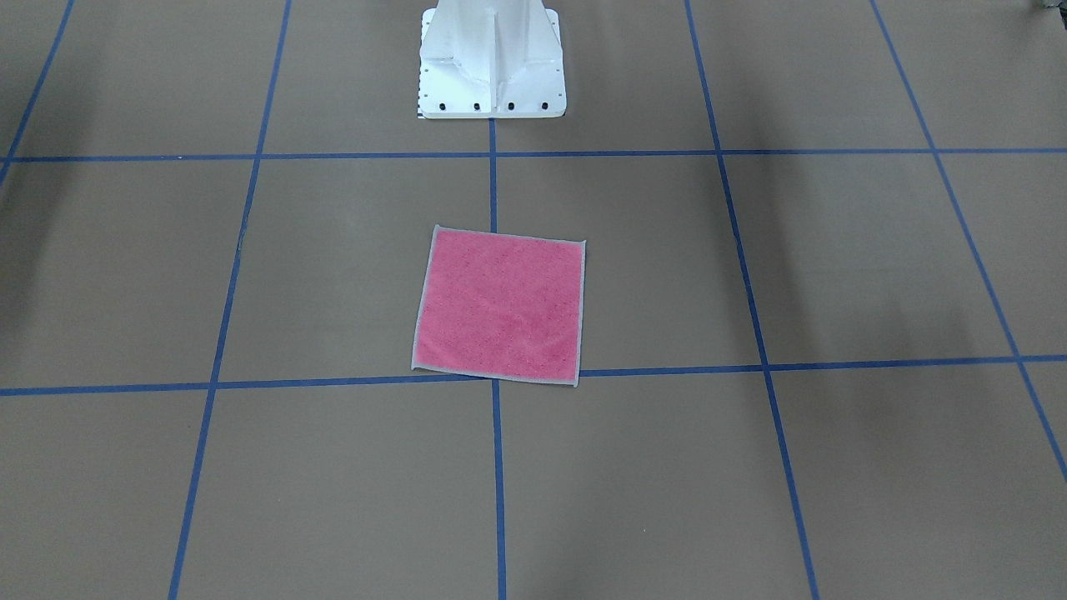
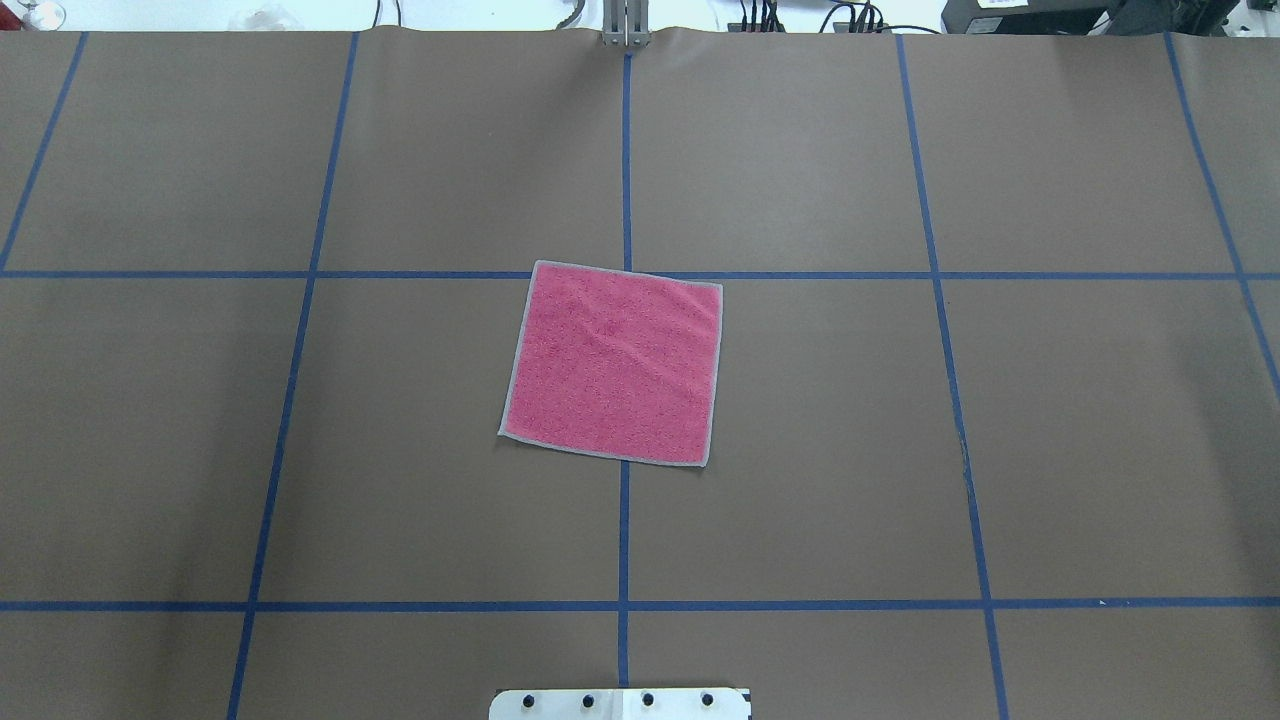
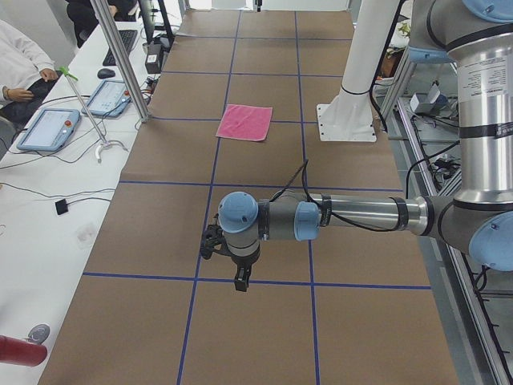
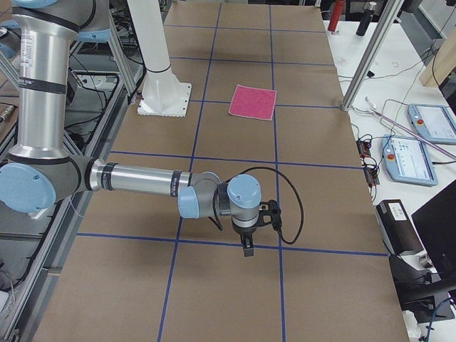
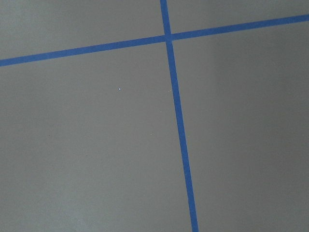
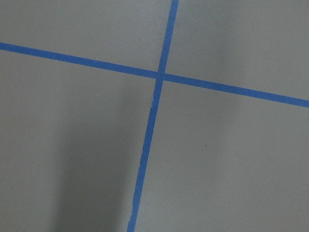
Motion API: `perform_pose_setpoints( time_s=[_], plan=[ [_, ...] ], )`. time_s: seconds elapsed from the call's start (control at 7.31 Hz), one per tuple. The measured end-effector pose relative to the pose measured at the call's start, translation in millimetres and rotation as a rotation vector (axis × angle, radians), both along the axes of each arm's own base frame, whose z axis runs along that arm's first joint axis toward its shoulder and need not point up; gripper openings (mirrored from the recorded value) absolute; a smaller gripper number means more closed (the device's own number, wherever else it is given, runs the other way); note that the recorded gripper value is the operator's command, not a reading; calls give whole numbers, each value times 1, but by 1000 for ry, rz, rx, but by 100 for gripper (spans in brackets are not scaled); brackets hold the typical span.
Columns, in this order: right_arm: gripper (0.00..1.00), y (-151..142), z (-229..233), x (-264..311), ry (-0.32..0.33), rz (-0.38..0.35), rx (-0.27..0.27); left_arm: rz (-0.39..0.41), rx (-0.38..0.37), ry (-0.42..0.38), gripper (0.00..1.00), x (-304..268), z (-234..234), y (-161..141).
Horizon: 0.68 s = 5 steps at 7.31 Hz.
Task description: Fold towel twice with both arms
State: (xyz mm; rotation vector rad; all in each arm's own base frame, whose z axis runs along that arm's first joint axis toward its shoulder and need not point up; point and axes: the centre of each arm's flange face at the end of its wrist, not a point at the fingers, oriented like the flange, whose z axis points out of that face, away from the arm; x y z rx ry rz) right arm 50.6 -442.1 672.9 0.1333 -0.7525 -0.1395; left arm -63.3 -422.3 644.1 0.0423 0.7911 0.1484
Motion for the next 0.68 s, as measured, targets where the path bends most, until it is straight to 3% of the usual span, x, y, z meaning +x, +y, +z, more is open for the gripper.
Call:
perform_pose_setpoints(
  time_s=[0.68],
  plan=[
    [100, 0, -1, 0, 0, 1, 1, -1, 13, -4, 100, 0, -2, -2]
  ],
)
